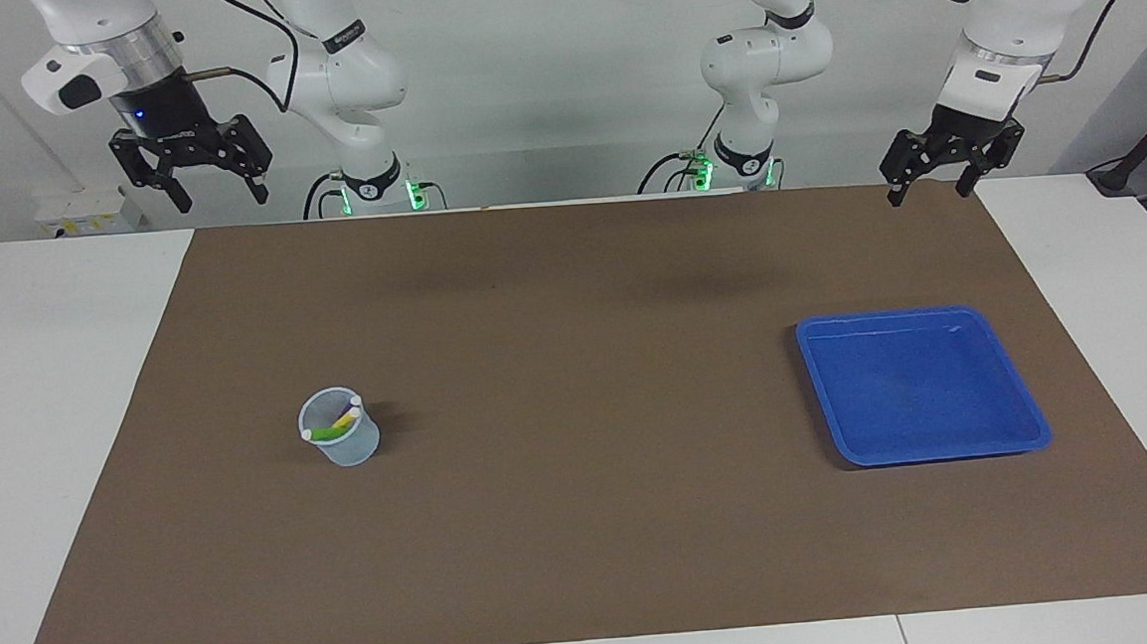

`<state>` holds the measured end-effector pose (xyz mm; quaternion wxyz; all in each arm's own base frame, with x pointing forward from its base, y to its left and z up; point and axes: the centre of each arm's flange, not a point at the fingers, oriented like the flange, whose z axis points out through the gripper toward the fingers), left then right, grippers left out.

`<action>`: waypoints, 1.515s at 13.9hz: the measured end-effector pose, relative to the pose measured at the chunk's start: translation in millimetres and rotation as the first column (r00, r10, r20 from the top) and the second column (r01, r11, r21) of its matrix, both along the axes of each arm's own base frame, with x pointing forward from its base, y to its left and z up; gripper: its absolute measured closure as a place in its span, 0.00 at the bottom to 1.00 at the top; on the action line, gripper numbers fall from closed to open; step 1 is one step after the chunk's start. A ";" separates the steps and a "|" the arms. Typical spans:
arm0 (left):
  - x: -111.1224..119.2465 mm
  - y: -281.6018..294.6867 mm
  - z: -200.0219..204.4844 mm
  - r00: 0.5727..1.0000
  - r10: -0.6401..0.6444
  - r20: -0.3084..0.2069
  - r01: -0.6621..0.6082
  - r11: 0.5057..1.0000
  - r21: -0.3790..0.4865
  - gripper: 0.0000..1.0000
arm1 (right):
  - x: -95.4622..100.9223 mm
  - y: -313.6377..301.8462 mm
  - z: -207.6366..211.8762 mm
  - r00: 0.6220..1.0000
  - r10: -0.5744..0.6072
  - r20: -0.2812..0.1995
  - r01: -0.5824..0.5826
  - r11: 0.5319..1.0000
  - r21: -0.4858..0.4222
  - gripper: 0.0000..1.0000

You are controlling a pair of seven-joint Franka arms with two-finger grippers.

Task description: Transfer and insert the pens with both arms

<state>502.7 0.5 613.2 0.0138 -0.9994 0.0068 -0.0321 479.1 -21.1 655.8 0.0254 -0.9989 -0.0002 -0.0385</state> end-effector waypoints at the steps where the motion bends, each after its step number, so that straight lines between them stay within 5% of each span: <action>1: 0.0 0.0 0.0 1.000 0.000 0.000 0.000 1.000 0.000 0.00 | 0.5 1.9 0.0 1.000 0.004 0.003 -0.004 1.000 -0.001 0.00; 21: 0.0 0.0 0.0 1.000 0.000 0.000 0.000 1.000 0.000 0.00 | 27.8 3.6 -4.9 0.999 0.017 -0.051 -0.019 0.999 -0.036 0.00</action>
